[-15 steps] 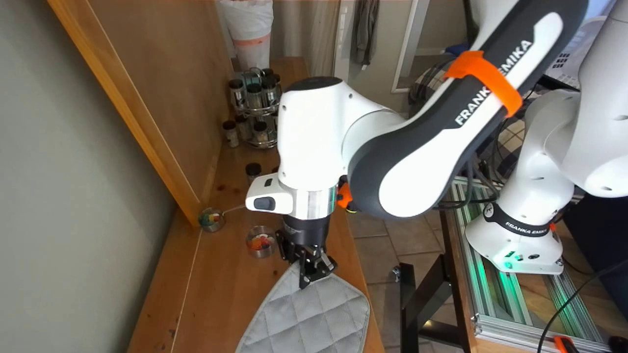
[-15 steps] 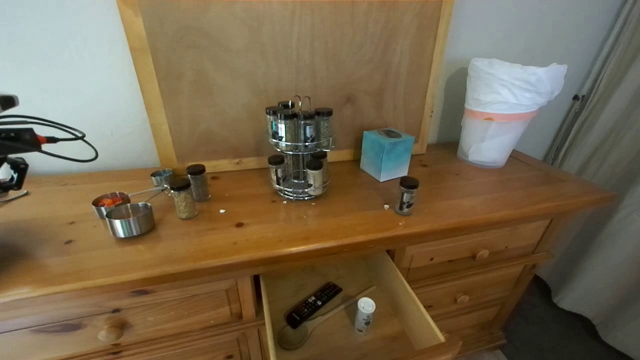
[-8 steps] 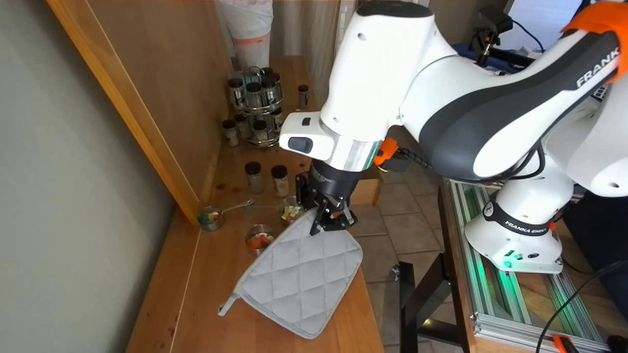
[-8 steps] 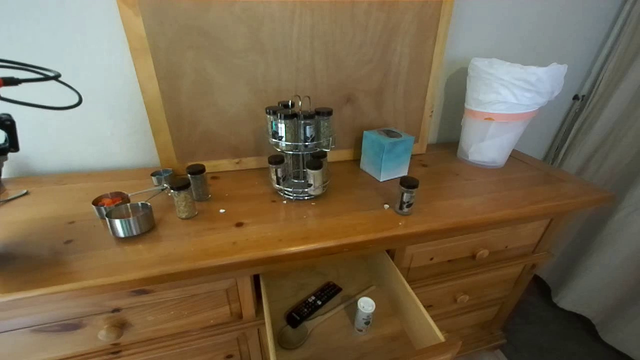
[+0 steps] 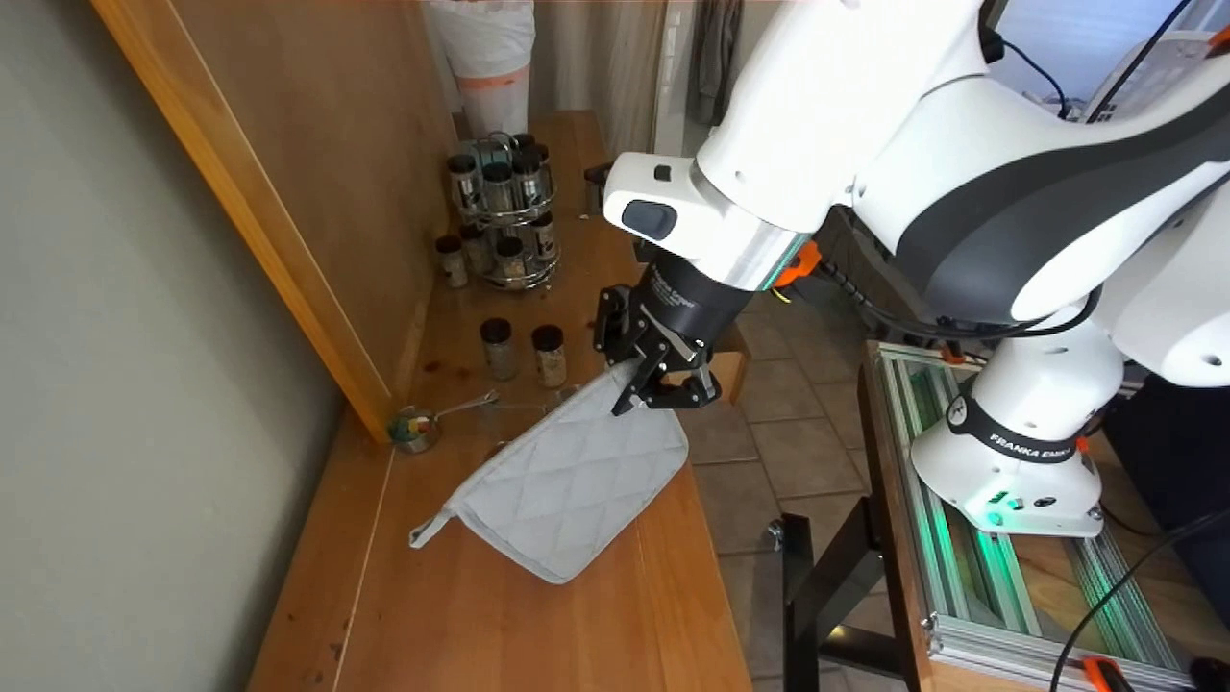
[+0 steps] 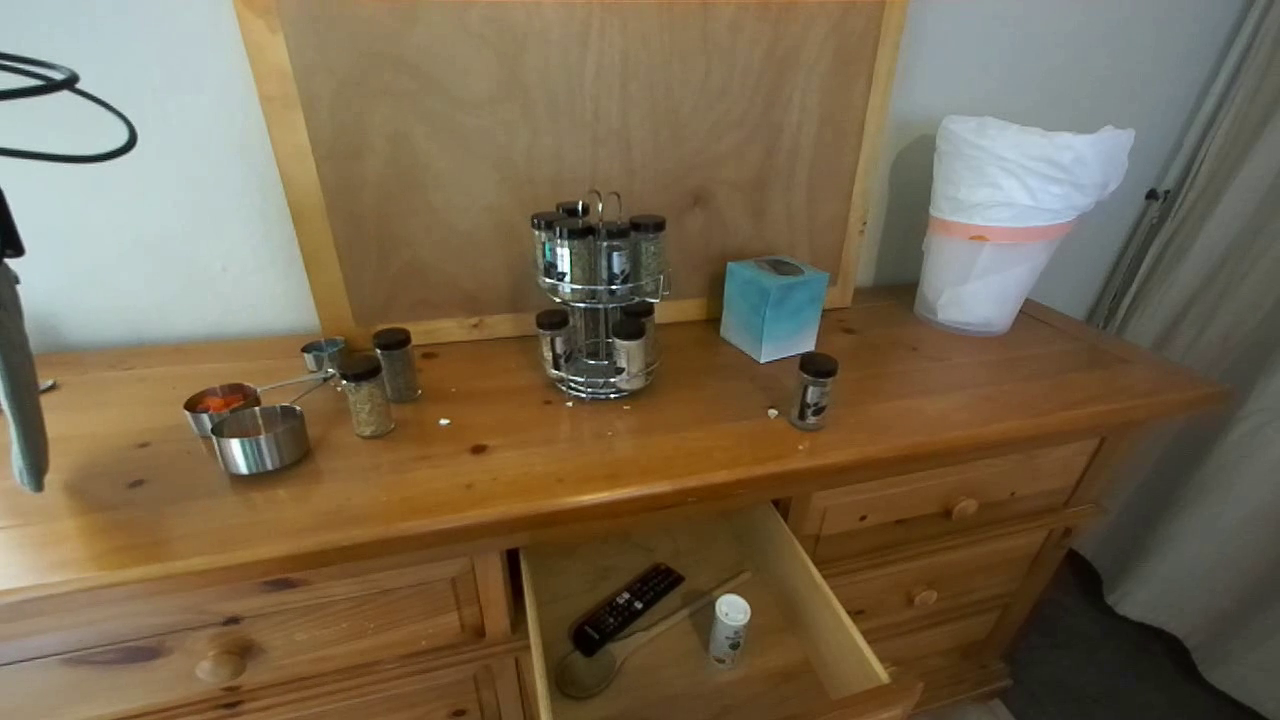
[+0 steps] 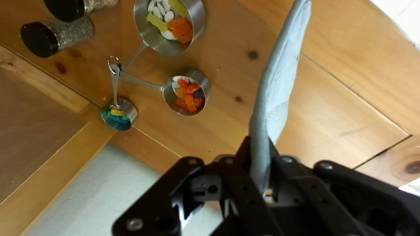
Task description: Pick up the gray oven mat and put it in the open drawer
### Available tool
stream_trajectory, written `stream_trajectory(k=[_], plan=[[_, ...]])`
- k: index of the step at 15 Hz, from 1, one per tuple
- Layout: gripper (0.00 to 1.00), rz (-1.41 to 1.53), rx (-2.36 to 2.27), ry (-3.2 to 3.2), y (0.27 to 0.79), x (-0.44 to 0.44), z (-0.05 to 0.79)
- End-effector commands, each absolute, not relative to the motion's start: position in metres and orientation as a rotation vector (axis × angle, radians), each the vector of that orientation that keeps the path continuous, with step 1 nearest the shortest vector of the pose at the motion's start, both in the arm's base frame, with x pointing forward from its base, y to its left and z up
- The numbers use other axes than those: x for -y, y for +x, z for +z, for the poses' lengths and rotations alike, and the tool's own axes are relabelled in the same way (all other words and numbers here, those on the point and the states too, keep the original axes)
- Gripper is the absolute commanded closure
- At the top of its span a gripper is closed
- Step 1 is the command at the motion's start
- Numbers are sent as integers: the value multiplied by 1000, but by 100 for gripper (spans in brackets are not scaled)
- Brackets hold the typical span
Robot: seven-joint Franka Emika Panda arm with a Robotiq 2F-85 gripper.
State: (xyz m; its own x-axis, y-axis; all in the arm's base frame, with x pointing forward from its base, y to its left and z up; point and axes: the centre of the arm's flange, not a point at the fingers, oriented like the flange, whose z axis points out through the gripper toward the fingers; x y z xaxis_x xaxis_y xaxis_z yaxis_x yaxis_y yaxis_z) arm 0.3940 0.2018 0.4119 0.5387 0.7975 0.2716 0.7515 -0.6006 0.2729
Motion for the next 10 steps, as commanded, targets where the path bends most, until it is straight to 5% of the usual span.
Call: stream_trajectory(k=[1,2,10], plan=[[92,564,-1339,2646,394,-202,412],[98,564,-1338,2645,394,-202,412],[98,742,-830,2730,431,-107,495]])
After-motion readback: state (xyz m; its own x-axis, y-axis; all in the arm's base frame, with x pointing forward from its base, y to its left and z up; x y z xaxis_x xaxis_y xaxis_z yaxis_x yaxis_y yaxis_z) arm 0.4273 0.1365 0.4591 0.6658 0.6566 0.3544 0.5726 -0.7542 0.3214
